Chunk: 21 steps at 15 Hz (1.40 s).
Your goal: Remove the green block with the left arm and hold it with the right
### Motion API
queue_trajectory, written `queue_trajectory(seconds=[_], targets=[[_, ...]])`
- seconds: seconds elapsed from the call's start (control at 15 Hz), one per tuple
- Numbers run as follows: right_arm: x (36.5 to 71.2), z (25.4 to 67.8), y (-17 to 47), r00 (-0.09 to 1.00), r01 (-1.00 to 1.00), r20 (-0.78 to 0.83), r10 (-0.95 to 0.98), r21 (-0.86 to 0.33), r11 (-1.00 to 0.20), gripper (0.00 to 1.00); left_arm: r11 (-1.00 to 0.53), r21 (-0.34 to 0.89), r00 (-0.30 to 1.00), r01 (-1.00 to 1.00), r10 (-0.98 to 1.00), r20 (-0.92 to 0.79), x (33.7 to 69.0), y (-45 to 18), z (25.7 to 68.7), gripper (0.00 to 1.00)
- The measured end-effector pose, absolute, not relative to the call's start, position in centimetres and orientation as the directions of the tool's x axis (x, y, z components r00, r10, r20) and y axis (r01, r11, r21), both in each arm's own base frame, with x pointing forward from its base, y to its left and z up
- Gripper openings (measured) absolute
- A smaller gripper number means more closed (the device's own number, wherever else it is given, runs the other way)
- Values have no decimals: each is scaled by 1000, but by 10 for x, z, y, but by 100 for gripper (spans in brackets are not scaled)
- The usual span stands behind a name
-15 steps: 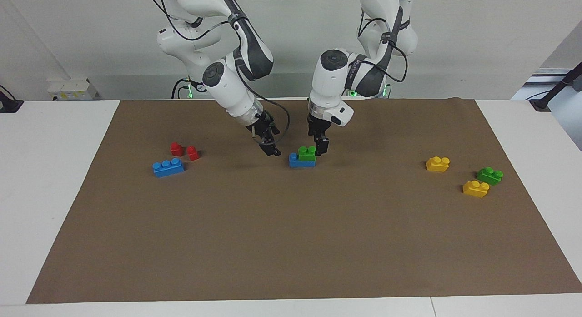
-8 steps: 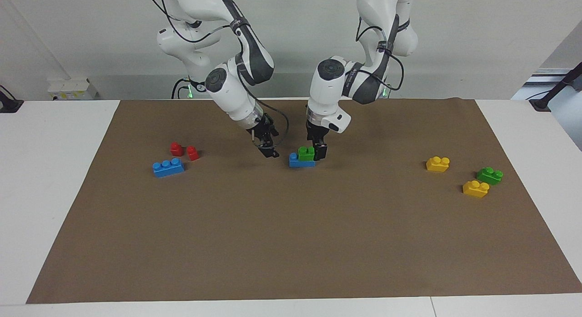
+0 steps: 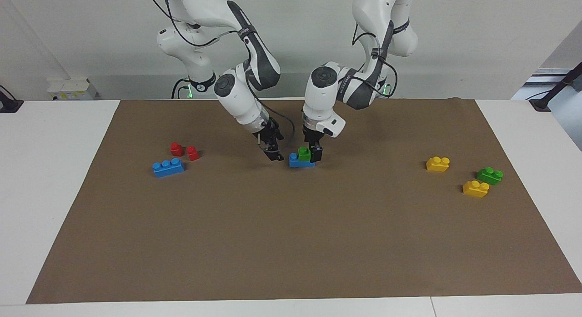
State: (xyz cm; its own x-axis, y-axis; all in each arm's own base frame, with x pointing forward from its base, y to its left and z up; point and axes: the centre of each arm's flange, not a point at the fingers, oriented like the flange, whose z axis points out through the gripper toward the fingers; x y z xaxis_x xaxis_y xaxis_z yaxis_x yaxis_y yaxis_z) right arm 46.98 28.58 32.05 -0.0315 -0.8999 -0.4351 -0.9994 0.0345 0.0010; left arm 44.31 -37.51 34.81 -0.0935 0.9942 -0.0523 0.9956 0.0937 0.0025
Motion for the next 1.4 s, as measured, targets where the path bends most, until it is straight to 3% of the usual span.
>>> queue_trajectory(seconds=[0.87, 1.4], targets=[[474, 294, 297, 54, -998, -433, -900, -42, -40, 100, 97, -1, -97, 995, 994, -49, 443, -375, 347, 100], [477, 286, 313, 43, -999, -449, -893, -44, -27, 100, 98, -2, -98, 995, 994, -48, 443, -375, 346, 100]])
